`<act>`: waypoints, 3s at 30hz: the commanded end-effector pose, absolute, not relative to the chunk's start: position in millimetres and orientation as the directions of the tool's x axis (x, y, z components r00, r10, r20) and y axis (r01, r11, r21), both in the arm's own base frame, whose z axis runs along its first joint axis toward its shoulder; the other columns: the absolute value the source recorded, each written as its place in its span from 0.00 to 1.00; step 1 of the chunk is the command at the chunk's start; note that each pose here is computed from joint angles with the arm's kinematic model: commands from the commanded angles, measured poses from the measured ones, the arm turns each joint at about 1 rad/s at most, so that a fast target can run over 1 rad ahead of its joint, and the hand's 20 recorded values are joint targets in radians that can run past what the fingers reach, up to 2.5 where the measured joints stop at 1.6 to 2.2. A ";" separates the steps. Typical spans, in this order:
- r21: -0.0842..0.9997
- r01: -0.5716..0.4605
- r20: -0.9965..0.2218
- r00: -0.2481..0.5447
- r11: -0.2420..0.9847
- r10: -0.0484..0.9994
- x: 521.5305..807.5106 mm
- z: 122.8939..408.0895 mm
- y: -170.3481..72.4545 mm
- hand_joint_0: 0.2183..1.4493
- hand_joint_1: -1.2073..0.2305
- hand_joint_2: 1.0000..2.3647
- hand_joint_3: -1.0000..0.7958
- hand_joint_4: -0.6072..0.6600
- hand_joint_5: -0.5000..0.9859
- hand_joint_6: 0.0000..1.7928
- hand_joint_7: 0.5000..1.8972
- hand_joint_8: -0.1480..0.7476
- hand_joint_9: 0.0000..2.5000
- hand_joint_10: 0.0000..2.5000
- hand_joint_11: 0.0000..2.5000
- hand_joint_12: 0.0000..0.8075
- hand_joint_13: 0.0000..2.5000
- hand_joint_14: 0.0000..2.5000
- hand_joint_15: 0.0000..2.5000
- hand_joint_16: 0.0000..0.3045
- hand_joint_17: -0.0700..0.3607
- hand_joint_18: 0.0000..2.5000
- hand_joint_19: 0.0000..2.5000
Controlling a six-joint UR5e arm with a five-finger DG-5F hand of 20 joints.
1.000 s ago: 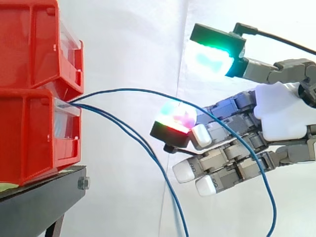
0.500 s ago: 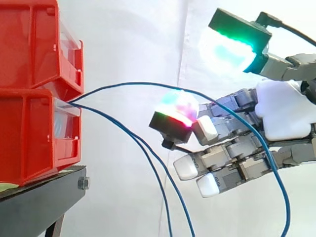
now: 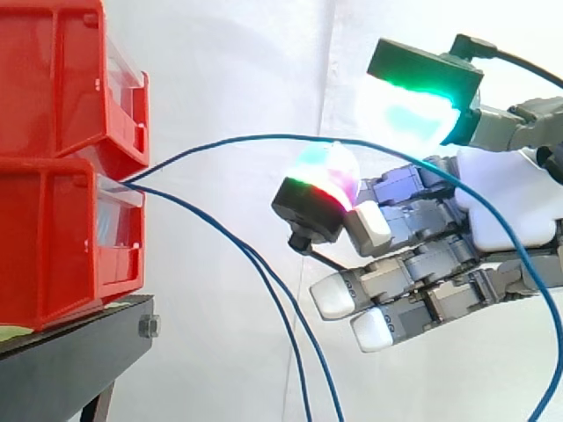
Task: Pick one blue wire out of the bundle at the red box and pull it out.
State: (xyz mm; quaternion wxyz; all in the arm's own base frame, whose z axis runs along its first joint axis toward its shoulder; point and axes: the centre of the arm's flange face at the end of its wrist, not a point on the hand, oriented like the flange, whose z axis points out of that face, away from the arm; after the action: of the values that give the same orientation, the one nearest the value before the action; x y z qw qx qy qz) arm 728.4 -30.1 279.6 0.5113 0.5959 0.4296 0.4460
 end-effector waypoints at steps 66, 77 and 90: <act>0.993 0.056 0.092 0.234 -0.108 0.968 728.3 279.5 -31.9 0.35 0.29 0.01 0.45 0.67 0.21 0.45 0.23 0.57 0.35 0.01 0.28 0.54 0.28 0.00 0.15 0.16 0.42 0.23 0.17; 0.993 0.055 0.093 0.234 -0.108 0.968 728.5 279.7 -31.9 0.29 0.37 0.01 0.37 0.67 0.23 0.41 0.30 0.57 0.37 0.01 0.28 0.53 0.27 0.01 0.15 0.15 0.40 0.20 0.18; 0.993 0.052 0.093 0.234 -0.108 0.968 729.0 280.5 -31.8 0.18 0.36 0.00 0.28 0.71 0.24 0.50 0.34 0.62 0.40 0.01 0.30 0.59 0.29 0.00 0.15 0.17 0.43 0.23 0.16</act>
State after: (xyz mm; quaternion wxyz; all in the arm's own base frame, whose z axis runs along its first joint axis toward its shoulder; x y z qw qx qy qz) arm 728.7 -31.9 279.8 0.5122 0.5956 0.4285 0.4465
